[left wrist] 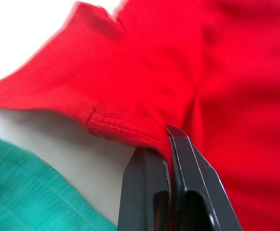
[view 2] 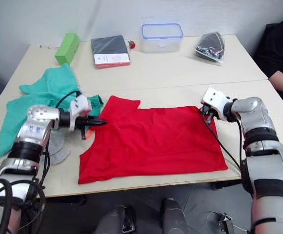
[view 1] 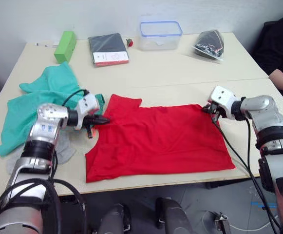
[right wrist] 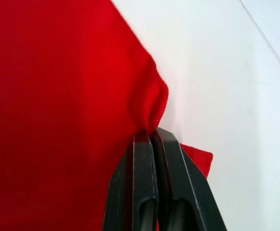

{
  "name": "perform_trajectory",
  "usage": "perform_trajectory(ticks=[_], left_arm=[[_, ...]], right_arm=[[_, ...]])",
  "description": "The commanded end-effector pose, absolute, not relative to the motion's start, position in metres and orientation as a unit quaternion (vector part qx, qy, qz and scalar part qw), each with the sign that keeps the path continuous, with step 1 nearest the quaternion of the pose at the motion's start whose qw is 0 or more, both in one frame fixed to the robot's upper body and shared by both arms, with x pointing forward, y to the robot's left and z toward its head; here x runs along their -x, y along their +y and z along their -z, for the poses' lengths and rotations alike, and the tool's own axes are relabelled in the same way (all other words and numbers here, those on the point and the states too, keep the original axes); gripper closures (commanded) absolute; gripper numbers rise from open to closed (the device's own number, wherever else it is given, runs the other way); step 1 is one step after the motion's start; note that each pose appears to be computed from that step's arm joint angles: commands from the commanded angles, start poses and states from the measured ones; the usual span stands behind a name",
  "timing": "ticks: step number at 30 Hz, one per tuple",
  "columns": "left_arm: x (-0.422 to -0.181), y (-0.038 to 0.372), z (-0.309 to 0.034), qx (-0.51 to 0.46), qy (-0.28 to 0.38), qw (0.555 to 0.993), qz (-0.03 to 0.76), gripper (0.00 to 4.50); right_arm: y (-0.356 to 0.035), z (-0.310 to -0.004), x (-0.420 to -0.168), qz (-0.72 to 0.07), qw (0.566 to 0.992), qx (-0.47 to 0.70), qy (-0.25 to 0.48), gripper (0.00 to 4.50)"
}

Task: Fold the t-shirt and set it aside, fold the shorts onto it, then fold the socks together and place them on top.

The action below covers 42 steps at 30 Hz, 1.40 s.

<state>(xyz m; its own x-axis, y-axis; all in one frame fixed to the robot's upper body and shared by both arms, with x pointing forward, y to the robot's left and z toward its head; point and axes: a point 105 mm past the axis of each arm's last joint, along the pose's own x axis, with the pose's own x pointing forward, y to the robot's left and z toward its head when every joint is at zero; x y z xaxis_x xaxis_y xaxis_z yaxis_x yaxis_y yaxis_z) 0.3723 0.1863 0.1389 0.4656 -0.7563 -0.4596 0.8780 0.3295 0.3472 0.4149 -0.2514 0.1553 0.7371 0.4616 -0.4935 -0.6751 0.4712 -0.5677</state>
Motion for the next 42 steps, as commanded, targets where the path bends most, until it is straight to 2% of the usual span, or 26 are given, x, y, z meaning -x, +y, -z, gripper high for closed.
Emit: perform_trajectory(ticks=[1,7,15,17,20,26,27,33,39,42], left_arm=[[-0.372,0.184,-0.161,-0.334,0.041,0.809,0.482,4.49],[-0.385,0.187,-0.162,-0.285,0.048,0.844,0.452,4.49],[-0.416,0.183,-0.177,-0.097,0.124,0.888,0.432,4.49],[-0.417,0.183,-0.181,-0.071,0.142,0.886,0.435,4.5],[-0.414,0.182,-0.186,-0.045,0.164,0.878,0.448,3.86],[-0.401,0.189,-0.186,-0.051,0.229,0.848,0.475,2.01],[-0.403,0.191,-0.19,-0.038,0.23,0.852,0.468,1.77],[-0.418,0.188,-0.214,0.085,0.22,0.88,0.413,1.77],[-0.428,0.176,-0.194,0.132,0.273,0.886,0.351,1.77],[-0.434,0.165,-0.192,0.161,0.265,0.89,0.334,1.77]], right_arm=[[-0.259,-0.185,-0.41,-0.311,0.858,0.405,0.051,4.48],[-0.269,-0.17,-0.406,-0.308,0.875,0.363,0.086,4.48],[-0.241,-0.197,-0.42,-0.345,0.896,0.247,0.128,4.48],[-0.24,-0.196,-0.421,-0.342,0.891,0.254,0.155,4.07],[-0.24,-0.195,-0.422,-0.339,0.885,0.268,0.175,3.18],[-0.243,-0.198,-0.425,-0.331,0.877,0.287,0.196,1.14],[-0.242,-0.201,-0.426,-0.329,0.879,0.287,0.194,1.12],[-0.241,-0.206,-0.432,-0.315,0.885,0.285,0.192,1.12],[-0.238,-0.206,-0.434,-0.313,0.882,0.294,0.191,1.12],[-0.234,-0.207,-0.435,-0.314,0.883,0.294,0.187,1.12]])
